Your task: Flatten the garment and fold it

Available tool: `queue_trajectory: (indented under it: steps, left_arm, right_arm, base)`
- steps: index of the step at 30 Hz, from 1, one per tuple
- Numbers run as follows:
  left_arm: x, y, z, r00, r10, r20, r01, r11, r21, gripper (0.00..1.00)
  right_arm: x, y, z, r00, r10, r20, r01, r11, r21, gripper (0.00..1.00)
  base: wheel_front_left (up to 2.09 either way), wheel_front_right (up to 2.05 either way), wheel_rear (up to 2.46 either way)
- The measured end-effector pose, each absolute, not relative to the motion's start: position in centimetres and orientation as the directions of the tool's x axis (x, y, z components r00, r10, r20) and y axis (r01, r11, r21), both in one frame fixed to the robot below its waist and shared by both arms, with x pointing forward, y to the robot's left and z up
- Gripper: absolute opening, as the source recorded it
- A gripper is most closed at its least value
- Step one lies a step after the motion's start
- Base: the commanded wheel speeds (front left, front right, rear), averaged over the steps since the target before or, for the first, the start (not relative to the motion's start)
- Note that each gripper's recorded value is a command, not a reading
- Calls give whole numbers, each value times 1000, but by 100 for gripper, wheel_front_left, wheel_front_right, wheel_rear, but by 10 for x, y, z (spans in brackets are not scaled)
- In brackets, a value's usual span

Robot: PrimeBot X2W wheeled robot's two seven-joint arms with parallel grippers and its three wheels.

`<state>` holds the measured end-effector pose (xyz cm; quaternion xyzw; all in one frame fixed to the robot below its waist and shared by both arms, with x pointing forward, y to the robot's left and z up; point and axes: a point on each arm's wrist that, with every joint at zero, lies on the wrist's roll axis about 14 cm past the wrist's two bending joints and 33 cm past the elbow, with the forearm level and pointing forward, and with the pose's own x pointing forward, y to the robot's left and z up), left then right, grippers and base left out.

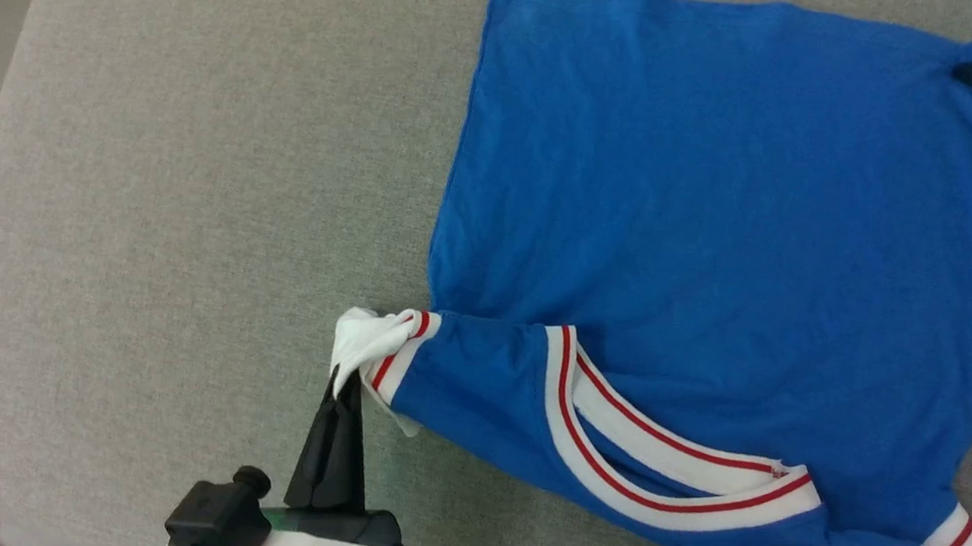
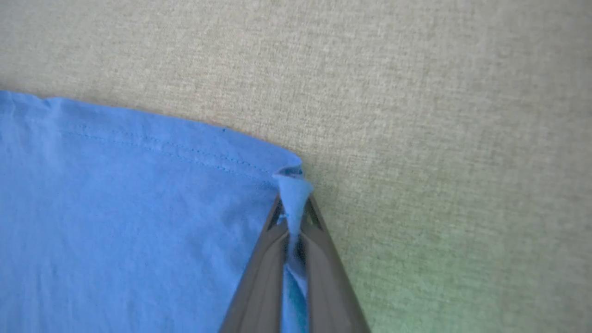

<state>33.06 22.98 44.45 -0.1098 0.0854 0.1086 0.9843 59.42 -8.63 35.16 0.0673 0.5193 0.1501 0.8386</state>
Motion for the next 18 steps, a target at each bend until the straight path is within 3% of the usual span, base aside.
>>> queue_trajectory:
  steps: [4,12,18]
  left_arm:
    - [330,229,450,967,190,-172,-223,954,-202,0]
    - [319,234,462,969,197,-149,-224,956,-191,0]
    - [302,246,459,957,226,-180,-255,954,-159,0]
  right_arm:
    - [591,-87,363,461,306,-833,-231,948,220,0]
    - [602,-107,436,678,276,-681,-358,933,21,0]
    - [565,-154,463,726,239,-645,-380,921,-87,0]
  base:
    - [0,0,0]
    - [0,0,0]
    - [0,0,0]
